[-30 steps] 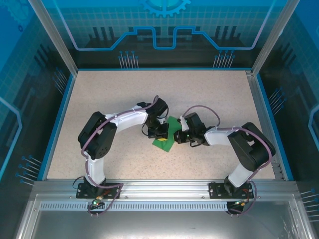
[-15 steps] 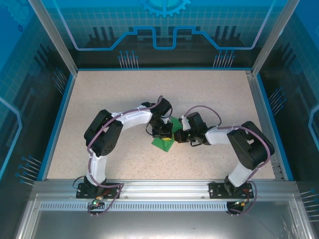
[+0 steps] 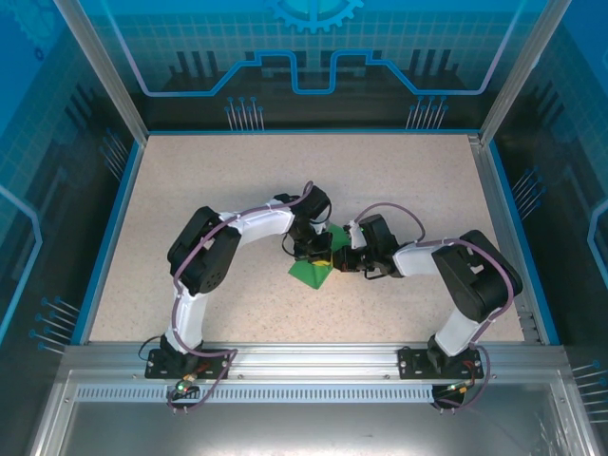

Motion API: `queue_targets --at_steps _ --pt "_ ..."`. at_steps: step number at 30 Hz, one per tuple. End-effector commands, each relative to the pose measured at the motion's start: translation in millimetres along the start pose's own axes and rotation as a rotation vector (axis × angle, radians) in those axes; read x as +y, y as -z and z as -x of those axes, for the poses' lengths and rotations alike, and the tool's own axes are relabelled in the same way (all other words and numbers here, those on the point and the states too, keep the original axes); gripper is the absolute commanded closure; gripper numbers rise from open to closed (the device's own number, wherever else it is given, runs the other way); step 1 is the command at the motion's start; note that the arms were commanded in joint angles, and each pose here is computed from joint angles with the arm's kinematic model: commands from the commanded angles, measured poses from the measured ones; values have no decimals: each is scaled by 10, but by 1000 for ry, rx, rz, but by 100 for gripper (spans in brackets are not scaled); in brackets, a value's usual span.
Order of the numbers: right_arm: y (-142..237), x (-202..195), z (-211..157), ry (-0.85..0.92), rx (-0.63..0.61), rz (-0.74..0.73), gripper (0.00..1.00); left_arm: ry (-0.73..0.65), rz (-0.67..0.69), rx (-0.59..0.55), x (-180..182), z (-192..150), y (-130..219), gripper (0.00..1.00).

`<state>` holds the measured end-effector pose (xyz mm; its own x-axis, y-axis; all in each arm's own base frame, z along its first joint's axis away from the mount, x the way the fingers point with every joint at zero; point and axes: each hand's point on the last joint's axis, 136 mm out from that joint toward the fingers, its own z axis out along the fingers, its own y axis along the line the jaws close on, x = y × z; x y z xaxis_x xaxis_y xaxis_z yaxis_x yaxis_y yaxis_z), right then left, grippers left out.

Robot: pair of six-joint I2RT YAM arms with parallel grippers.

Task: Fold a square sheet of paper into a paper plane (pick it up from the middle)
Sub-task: Fold the triangle a second time at the center of the table.

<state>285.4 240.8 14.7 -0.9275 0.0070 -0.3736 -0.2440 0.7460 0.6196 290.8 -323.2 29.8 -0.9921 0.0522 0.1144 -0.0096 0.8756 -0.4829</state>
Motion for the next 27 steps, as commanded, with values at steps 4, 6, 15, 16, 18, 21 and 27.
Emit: queue_targets --at_steps 4,6,15,16,18,21,27 --pt "8 39 41 -30 -13 65 94 10 -2 34 39 14 -174 97" --pt "34 64 64 -32 -21 75 95 11 -2 40 56 7 -198 97" --pt "141 82 171 -86 -54 107 96 16 8 54 172 -39 -266 98" --pt "154 90 183 -91 -57 112 96 17 11 55 184 -42 -272 98" --pt "169 101 206 -102 -62 122 96 18 18 56 212 -47 -282 98" --pt "206 111 247 -99 -73 113 97 26 17 56 247 -45 -288 98" --pt "282 71 313 -77 -65 39 97 19 11 56 229 -30 -277 98"
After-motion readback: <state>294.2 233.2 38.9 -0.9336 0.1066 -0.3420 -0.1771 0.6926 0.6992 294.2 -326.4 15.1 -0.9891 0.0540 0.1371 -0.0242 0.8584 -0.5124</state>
